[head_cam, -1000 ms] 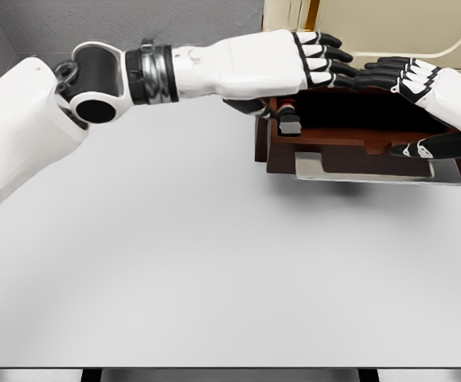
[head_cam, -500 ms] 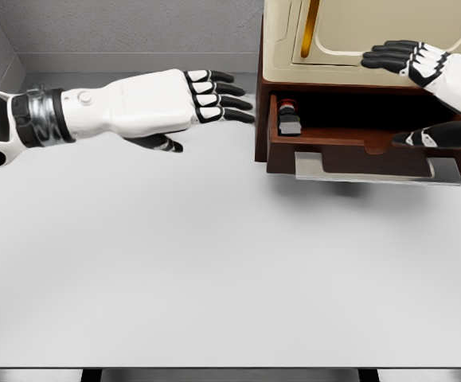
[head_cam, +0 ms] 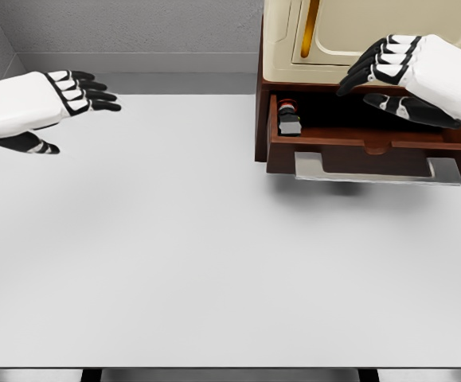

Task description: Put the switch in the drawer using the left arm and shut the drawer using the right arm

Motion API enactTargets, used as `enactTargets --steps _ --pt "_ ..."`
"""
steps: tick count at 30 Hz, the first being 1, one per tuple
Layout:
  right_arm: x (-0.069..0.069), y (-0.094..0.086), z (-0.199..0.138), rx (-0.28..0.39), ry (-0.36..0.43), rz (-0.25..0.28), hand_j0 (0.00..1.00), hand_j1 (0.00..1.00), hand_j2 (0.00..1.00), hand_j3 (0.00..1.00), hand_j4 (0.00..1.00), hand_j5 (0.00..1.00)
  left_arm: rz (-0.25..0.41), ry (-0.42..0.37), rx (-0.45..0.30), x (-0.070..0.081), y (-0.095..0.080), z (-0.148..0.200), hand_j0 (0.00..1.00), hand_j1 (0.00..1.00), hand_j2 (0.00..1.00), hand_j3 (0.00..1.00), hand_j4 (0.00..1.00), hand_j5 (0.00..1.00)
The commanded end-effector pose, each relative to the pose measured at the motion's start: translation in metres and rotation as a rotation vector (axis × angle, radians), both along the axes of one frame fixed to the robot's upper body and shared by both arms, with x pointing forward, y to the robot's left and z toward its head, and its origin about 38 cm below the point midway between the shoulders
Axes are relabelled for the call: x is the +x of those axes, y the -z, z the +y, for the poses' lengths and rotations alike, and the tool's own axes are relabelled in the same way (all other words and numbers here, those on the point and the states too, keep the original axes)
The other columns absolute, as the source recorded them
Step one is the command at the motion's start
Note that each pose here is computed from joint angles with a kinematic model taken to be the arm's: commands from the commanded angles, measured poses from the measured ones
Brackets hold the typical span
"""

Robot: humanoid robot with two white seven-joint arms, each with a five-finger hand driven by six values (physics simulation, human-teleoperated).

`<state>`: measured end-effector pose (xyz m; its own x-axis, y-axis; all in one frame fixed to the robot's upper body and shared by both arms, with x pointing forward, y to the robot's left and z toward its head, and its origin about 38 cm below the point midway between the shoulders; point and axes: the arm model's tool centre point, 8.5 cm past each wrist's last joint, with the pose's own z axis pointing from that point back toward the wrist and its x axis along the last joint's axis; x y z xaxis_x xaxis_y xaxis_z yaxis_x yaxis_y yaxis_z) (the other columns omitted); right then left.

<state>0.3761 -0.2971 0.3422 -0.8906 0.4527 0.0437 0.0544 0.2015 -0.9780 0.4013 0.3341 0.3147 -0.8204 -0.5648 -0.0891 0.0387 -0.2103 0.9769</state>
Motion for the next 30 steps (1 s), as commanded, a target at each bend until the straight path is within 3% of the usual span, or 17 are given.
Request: enactTargets --steps 1,8,12,14,17,20,30 --pt "0.003 0.006 0.017 0.009 -0.038 0.012 0.53 0.53 0.53 0.53 0.53 0.53 -0.012 -0.010 -0.010 0.000 -0.006 0.004 1.00 1.00 1.00 1.00 1.00 1.00" --pt "0.004 0.000 0.014 0.011 -0.027 -0.013 0.53 0.53 0.53 0.53 0.53 0.53 -0.002 -0.008 -0.011 0.000 -0.002 0.003 1.00 1.00 1.00 1.00 1.00 1.00" --pt "-0.001 0.042 0.026 0.032 -0.051 0.085 0.53 0.53 0.53 0.53 0.53 0.53 -0.002 -0.012 -0.008 -0.001 -0.003 0.004 1.00 1.00 1.00 1.00 1.00 1.00" --pt "-0.004 0.054 0.030 0.034 -0.059 0.107 0.55 0.55 0.55 0.55 0.55 0.55 -0.002 -0.013 -0.007 -0.001 -0.003 0.005 1.00 1.00 1.00 1.00 1.00 1.00" --pt "-0.003 0.057 0.030 0.035 -0.055 0.111 0.56 0.56 0.56 0.56 0.56 0.56 -0.002 -0.013 -0.006 -0.001 -0.003 0.005 1.00 1.00 1.00 1.00 1.00 1.00" --pt "0.007 0.065 0.022 0.019 -0.014 0.119 0.54 0.54 0.54 0.54 0.54 0.54 -0.004 -0.016 -0.003 -0.001 -0.003 0.006 1.00 1.00 1.00 1.00 1.00 1.00" --pt "0.004 0.080 0.033 -0.055 -0.033 0.111 0.52 0.52 0.52 0.52 0.52 0.52 -0.001 -0.022 -0.001 0.000 -0.002 0.007 1.00 1.00 1.00 1.00 1.00 1.00"
